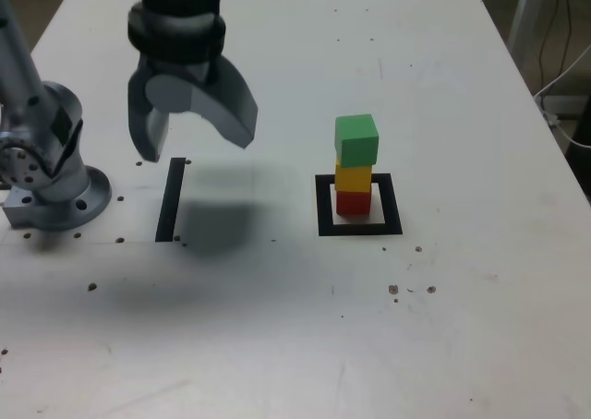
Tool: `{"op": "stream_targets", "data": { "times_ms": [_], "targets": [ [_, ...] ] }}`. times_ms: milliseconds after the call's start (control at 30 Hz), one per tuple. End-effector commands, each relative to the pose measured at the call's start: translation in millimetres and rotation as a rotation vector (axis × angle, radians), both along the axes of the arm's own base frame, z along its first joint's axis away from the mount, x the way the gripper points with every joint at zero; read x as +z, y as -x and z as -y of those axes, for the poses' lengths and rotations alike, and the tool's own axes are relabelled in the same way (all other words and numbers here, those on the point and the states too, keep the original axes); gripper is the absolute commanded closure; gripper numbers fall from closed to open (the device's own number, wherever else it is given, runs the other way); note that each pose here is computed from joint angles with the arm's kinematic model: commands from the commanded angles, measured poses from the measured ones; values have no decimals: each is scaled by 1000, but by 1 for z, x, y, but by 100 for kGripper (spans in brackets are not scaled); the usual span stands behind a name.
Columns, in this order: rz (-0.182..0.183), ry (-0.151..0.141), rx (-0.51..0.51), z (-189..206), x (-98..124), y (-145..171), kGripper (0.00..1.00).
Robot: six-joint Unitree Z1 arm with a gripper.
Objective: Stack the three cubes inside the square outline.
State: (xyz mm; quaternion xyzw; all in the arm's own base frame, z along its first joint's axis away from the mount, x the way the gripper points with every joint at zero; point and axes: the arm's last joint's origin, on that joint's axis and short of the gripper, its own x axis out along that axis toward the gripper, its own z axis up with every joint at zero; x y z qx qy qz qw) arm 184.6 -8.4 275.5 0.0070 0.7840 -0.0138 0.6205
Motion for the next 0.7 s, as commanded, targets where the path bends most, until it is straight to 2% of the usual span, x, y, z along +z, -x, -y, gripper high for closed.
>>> {"op": "stream_targets", "data": {
  "times_ms": [0, 300, 667],
  "targets": [
    [-6, 10, 10, -1, -8, 5, 1],
    [-53, 27, 19, -3, -32, 18, 1],
    [-70, 36, 18, -5, -42, 19, 1]
  ]
}}
